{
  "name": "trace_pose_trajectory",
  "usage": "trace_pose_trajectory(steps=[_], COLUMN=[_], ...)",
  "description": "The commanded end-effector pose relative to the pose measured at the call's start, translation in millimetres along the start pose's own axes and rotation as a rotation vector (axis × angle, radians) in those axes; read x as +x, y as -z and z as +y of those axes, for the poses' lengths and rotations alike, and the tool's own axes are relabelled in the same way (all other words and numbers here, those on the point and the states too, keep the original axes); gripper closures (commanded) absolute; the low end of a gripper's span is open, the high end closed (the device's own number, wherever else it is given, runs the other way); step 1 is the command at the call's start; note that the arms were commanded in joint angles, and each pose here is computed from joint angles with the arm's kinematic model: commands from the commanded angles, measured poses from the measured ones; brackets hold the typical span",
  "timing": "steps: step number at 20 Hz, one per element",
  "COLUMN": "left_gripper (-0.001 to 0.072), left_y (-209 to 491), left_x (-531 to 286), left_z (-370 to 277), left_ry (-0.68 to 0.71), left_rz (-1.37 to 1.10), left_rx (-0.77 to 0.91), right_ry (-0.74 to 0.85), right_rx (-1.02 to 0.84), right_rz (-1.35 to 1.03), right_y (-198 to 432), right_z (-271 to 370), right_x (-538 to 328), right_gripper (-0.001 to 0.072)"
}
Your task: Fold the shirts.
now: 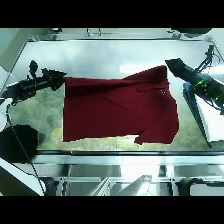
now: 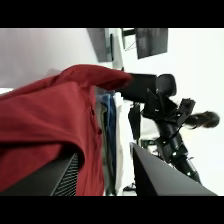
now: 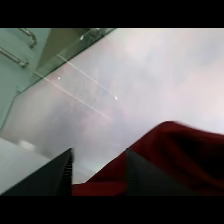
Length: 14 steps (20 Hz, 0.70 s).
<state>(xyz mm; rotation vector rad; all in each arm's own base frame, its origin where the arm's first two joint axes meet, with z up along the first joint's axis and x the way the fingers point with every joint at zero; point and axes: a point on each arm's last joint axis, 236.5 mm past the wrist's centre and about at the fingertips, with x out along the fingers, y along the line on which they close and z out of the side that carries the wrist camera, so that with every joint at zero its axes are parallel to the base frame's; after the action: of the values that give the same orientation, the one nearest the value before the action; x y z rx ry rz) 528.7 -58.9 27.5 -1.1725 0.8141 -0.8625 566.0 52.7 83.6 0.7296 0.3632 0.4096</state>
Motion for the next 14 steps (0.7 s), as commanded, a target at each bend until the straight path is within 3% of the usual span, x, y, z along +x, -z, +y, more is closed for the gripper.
trace_pose_trajectory(steps=[1, 4, 7, 11, 14], left_gripper=[0.0362, 0.0363, 0.0362, 0.0363, 0.0362], left_y=[-6, 13, 56, 146, 213], left_x=[-24, -58, -92, -120, -136], left_z=[-7, -24, 0, 38, 76], left_ry=[0.081, 0.037, -0.244, -0.495, -0.669], left_rz=[-0.022, 0.068, 0.217, 0.289, 0.285], left_rx=[-0.006, 0.021, -0.048, -0.163, -0.265], right_ry=[-0.115, -0.141, -0.107, 0.022, 0.097], right_rx=[-0.041, 0.017, 0.051, 0.090, 0.159], right_rz=[-0.002, 0.098, 0.307, 0.549, 0.566], right_y=[-13, -16, 12, 79, 112], right_z=[22, 29, 26, 7, -11], right_x=[-14, -51, -94, -146, -175], right_gripper=[0.0627, 0.0696, 0.0697, 0.0697, 0.0697])
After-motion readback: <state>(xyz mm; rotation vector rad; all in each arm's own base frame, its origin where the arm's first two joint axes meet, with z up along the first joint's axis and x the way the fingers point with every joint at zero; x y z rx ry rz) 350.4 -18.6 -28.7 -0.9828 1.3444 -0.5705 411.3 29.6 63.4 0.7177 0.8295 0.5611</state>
